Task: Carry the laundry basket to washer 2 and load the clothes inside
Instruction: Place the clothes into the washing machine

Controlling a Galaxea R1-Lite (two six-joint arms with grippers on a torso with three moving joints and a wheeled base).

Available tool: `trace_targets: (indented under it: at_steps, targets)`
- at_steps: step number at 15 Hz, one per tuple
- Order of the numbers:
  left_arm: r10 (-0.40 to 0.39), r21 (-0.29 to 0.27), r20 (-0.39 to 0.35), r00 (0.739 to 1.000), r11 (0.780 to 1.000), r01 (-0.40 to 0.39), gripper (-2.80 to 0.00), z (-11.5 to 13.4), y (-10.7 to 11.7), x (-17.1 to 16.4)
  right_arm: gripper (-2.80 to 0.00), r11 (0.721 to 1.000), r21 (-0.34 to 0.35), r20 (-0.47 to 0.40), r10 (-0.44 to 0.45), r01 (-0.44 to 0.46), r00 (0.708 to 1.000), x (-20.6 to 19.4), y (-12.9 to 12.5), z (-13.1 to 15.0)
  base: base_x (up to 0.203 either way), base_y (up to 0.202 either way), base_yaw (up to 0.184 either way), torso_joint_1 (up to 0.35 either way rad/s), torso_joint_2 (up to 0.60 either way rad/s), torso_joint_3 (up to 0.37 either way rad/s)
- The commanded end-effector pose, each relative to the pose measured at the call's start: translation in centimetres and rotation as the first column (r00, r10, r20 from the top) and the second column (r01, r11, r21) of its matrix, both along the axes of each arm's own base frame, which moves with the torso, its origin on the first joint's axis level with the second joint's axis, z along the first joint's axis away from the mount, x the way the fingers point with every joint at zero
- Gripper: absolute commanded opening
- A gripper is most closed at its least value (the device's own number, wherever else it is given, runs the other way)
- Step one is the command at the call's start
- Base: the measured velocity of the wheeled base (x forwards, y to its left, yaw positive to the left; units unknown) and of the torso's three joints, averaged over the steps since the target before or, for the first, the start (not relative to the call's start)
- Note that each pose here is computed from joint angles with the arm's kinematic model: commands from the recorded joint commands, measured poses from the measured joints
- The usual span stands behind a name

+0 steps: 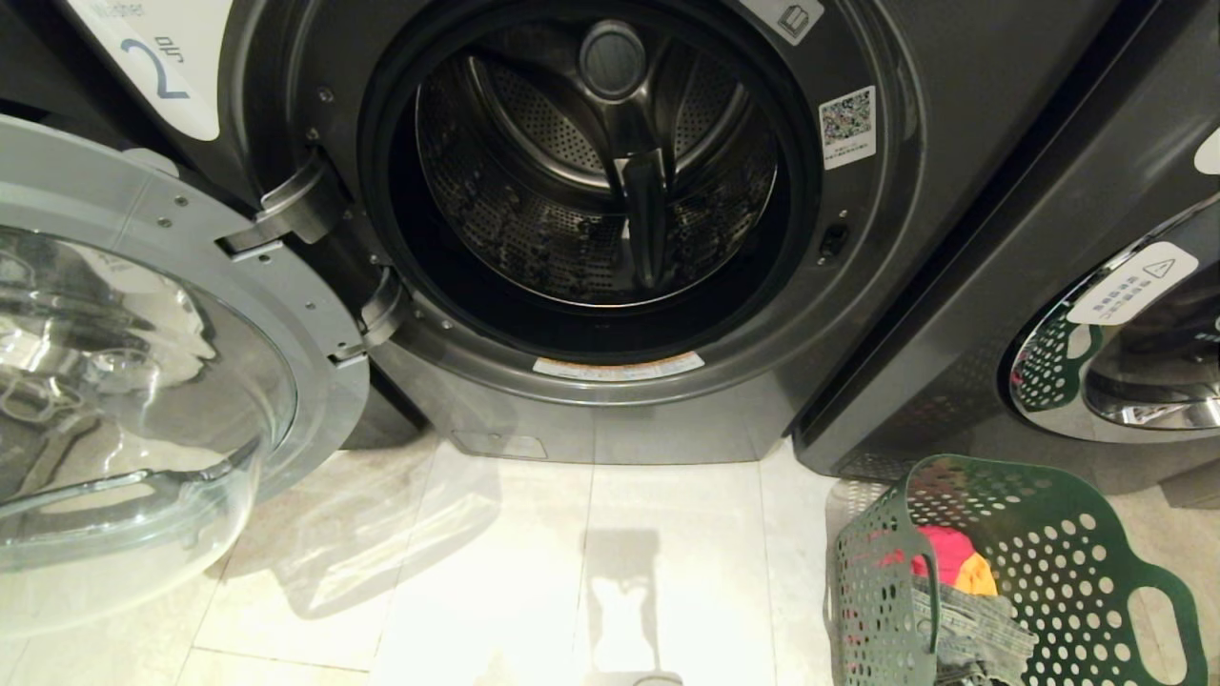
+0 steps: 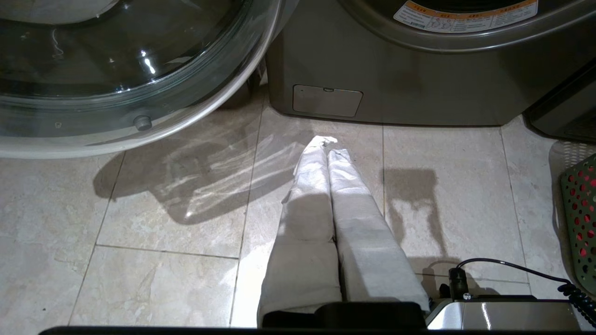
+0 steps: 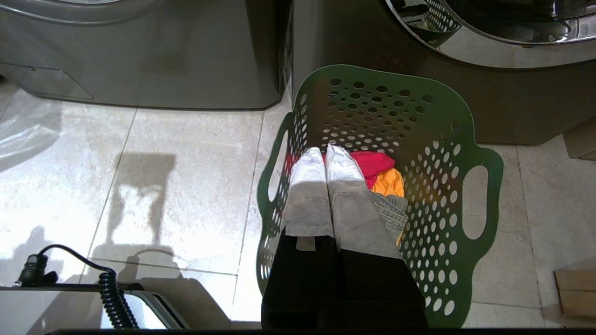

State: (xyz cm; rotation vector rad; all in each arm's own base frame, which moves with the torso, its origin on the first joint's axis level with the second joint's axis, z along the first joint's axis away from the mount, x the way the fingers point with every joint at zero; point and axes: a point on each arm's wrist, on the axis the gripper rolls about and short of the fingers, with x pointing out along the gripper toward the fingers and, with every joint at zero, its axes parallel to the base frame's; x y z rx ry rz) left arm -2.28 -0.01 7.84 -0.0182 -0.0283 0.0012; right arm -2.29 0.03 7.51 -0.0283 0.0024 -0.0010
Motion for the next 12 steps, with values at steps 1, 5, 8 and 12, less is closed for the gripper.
trace_targets:
  at_steps: [1,5,8,12]
  targets:
    - [0.001,-0.001,-0.009,1.000,1.000,-0.001,-2.80,-0.29,0.00,0.08,-2.80,1.000,-0.001,0.001,0.001,-0.001,1.000,-0.01,0.00,0.00,0.000,0.000,0.000,0.000,0.00,0.000]
    - [0.000,-0.002,-0.010,1.000,1.000,0.000,-2.80,-0.29,0.00,0.08,-2.80,1.000,-0.001,0.001,0.000,0.000,1.000,-0.01,0.00,0.00,0.000,0.000,0.000,0.000,0.00,0.000]
    - [0.001,0.000,-0.009,1.000,1.000,-0.001,-2.80,-0.29,0.00,0.08,-2.80,1.000,-0.001,0.001,0.001,-0.001,1.000,-0.01,0.00,0.00,0.000,0.000,0.000,0.000,0.00,0.000]
    - [0.001,-0.001,-0.009,1.000,1.000,-0.001,-2.80,-0.29,0.00,0.08,-2.80,1.000,-0.001,0.001,0.000,0.000,1.000,-0.01,0.00,0.00,0.000,0.000,0.000,0.000,0.00,0.000]
